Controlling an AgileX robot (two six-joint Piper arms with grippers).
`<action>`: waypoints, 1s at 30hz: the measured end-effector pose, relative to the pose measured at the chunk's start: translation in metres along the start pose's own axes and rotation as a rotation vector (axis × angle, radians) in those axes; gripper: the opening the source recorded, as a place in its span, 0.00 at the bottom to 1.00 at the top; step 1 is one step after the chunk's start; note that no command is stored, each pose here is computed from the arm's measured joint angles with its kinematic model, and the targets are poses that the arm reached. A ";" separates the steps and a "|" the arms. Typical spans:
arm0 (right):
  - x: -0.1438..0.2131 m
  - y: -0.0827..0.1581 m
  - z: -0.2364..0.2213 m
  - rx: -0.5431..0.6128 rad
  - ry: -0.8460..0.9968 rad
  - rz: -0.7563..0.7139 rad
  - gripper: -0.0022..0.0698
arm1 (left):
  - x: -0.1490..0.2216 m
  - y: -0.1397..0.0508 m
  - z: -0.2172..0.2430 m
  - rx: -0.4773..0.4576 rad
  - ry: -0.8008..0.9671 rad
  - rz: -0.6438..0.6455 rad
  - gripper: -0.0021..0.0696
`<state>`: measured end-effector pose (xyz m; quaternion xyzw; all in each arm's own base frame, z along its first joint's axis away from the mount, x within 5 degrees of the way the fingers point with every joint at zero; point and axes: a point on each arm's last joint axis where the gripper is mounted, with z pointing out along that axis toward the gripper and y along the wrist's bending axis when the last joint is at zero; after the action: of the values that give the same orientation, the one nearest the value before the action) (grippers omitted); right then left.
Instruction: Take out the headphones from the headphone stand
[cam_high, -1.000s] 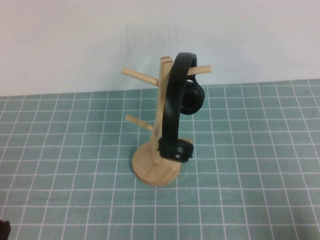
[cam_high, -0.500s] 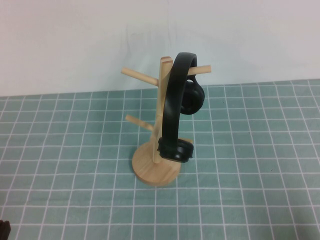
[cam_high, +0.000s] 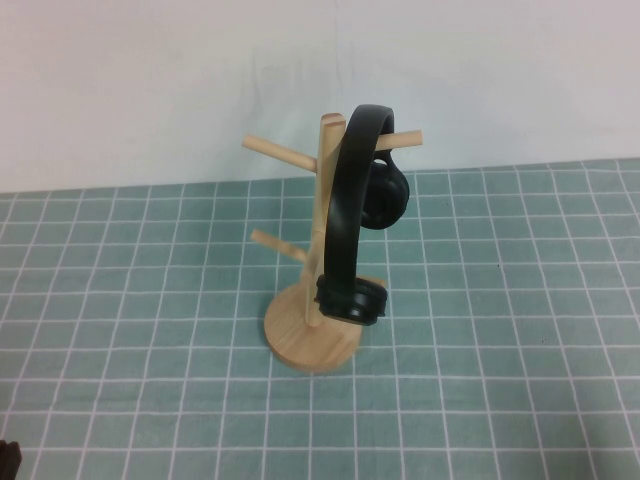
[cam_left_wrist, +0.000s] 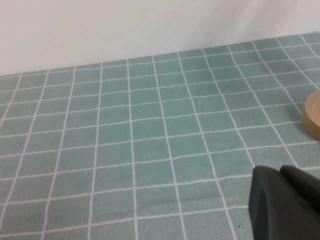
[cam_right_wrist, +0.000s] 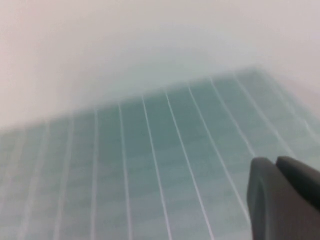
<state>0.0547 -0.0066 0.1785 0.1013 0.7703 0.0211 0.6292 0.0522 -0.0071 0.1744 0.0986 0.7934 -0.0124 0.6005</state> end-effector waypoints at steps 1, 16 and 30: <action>-0.005 0.001 0.000 -0.015 -0.050 0.000 0.02 | 0.000 0.000 0.000 0.000 0.000 0.000 0.02; -0.066 0.019 -0.031 -0.254 -0.815 0.040 0.02 | 0.000 0.000 0.000 0.000 0.000 0.000 0.02; -0.182 0.034 -0.120 -0.466 -1.057 0.329 0.02 | 0.000 0.000 0.000 0.000 0.000 0.000 0.02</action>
<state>-0.0236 0.0050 0.3849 0.0753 0.3021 0.2333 0.9212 0.0522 -0.0071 0.1744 0.0986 0.7934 -0.0124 0.6005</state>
